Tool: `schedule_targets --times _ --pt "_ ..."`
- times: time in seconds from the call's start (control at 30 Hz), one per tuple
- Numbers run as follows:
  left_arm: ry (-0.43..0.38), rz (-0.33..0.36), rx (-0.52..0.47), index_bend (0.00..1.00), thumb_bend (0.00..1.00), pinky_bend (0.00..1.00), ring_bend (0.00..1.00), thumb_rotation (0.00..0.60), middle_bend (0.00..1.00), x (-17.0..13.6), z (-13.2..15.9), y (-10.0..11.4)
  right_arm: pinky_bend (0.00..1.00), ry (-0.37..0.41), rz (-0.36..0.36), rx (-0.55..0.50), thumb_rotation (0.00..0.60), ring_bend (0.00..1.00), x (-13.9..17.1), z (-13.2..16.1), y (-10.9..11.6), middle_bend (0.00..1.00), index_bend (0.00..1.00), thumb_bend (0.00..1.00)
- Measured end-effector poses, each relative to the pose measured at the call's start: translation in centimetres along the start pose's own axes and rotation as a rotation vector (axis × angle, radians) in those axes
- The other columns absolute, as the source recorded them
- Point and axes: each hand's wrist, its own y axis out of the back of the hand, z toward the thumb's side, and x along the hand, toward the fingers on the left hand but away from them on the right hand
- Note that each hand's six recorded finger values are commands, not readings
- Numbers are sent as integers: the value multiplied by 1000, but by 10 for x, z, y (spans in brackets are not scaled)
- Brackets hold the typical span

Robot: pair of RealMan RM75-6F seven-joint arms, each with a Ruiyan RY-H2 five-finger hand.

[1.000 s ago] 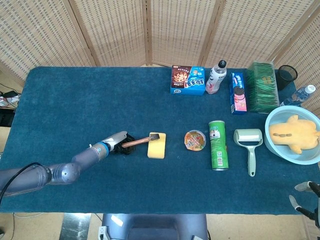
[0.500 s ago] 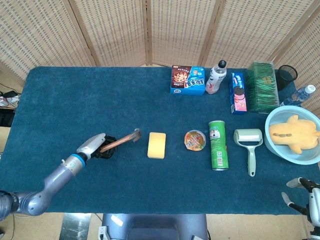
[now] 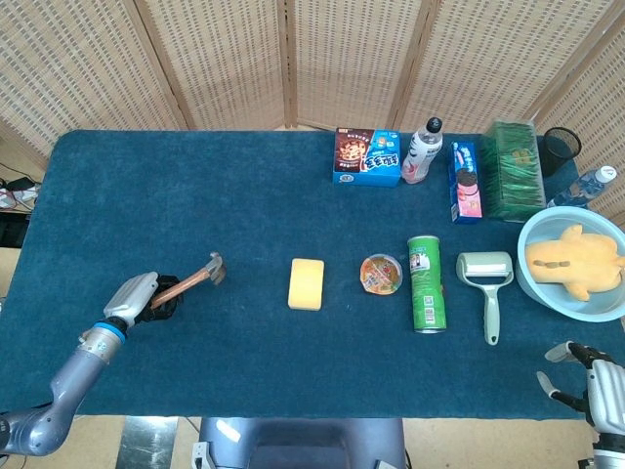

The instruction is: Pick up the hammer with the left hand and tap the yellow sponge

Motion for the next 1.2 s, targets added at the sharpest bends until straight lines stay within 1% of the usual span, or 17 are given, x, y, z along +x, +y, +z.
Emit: schedule_targets --times 0.13,0.23,0.3,0.33,0.37,0.4,0.43,0.47,0.53,0.6,0.67,0.7,0.77,0.97,1.07,1.13,1.2 --pt "4 47 78 595 715 818 723 600 711 12 -7 -8 394 -10 -4 1 600 459 1 -3 2 516 494 283" --pt "-3 87 138 595 710 802 722 600 711 22 -6 -14 394 -22 -9 0 600 459 3 -6 3 516 494 283" --pt "-12 114 164 595 674 752 716 600 711 29 -1 -19 394 -24 -13 0 600 459 3 -7 5 516 494 283" --pt "-17 126 172 594 628 700 686 600 704 32 1 -21 394 -24 -16 0 600 459 4 -8 5 517 494 283" --pt "-22 138 181 579 588 648 645 600 684 35 4 -23 394 -25 -18 0 600 459 4 -8 6 517 494 283" --pt "-32 152 193 521 512 539 535 600 620 38 7 -24 394 -26 -19 0 600 459 5 -9 6 517 494 283" --pt "-39 158 201 487 481 492 482 600 585 40 9 -25 394 -28 -21 0 600 459 5 -9 7 516 494 283" --pt "-47 162 208 401 419 405 379 600 505 41 11 -27 394 -30 -22 0 600 459 6 -10 7 517 494 283" --pt "-66 162 223 233 302 285 215 600 356 42 16 -30 394 -33 -26 1 600 459 6 -11 9 516 494 283" --pt "-81 162 239 113 225 203 104 600 236 43 20 -32 394 -31 -27 1 600 459 6 -11 9 517 494 283" --pt "-89 166 250 34 184 160 40 600 159 42 22 -32 394 -27 -27 0 600 459 5 -10 9 517 494 283" --pt "-93 170 251 12 172 152 23 600 137 41 23 -31 394 -26 -26 0 600 459 5 -10 9 517 494 283" --pt "-95 178 251 1 166 148 14 600 122 39 23 -29 394 -23 -25 0 600 459 4 -9 9 517 494 283" --pt "-97 231 235 0 165 143 10 600 119 24 19 -17 390 6 -27 1 600 459 -1 -2 10 517 494 283" --pt "-92 282 211 0 179 144 10 600 119 7 14 -7 386 31 -27 6 600 458 -5 5 10 517 494 283" --pt "-82 326 190 2 189 147 15 600 119 -11 7 0 386 54 -24 9 600 459 -8 12 10 517 494 283" --pt "-64 366 167 31 193 151 26 600 123 -32 -2 7 385 71 -20 13 600 459 -11 16 9 517 495 283"
